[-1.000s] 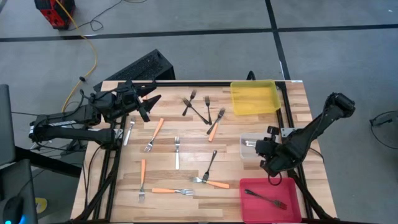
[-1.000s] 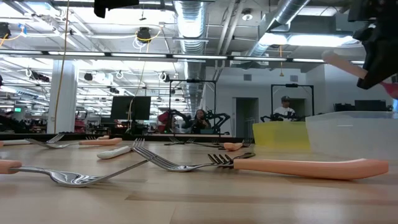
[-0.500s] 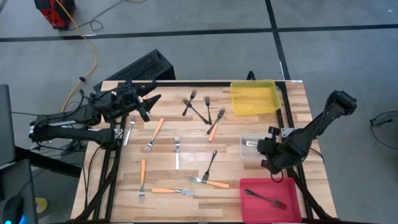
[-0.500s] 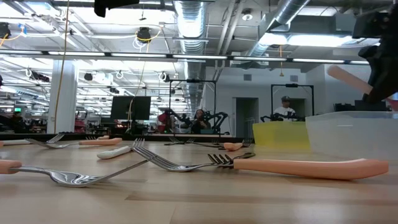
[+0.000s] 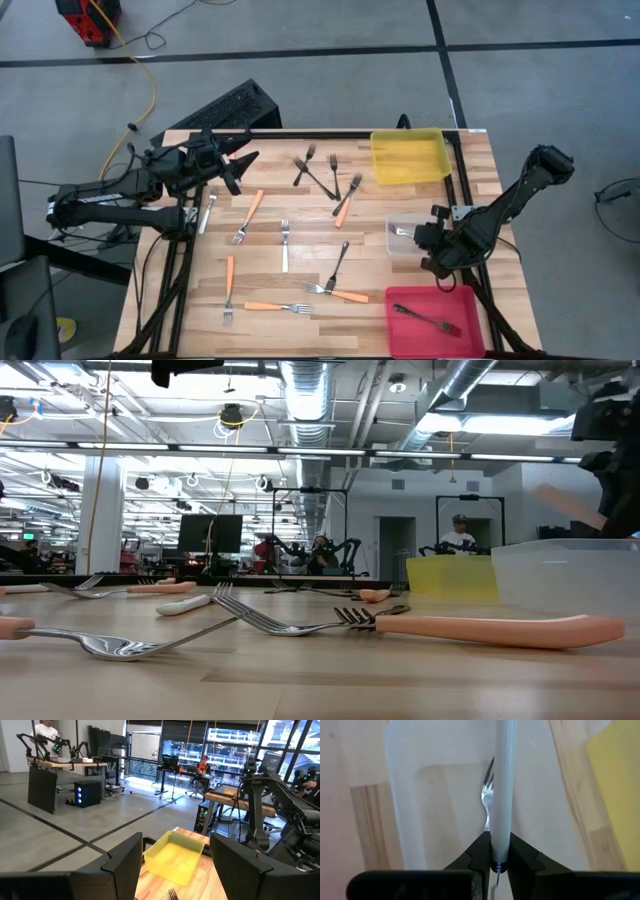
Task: Sort silverware by color (type)
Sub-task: Put the white fork into the transparent bin
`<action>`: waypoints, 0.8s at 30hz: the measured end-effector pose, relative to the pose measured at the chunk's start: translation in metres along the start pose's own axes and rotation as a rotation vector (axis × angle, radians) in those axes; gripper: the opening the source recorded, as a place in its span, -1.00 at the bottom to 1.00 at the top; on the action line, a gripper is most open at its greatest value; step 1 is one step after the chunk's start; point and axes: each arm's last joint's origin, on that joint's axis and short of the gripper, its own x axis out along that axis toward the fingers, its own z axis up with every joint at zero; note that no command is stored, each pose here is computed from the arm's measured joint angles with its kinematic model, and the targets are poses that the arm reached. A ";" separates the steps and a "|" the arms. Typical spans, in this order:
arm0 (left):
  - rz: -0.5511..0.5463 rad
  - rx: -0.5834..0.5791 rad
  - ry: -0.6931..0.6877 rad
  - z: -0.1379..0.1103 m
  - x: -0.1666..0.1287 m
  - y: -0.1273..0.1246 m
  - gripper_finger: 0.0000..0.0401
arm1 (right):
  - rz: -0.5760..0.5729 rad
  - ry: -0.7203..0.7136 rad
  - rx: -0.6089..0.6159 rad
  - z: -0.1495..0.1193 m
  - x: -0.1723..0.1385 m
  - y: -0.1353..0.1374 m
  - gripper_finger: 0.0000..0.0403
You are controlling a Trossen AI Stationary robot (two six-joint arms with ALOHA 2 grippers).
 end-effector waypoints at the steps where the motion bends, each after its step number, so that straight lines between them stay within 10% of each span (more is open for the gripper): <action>1: 0.000 0.000 0.000 0.000 0.000 0.000 0.07 | 0.006 0.008 0.000 0.000 0.000 0.000 -0.63; 24: 0.002 0.010 0.000 0.000 0.000 0.000 0.07 | 0.034 0.036 0.000 -0.001 0.000 0.001 -0.63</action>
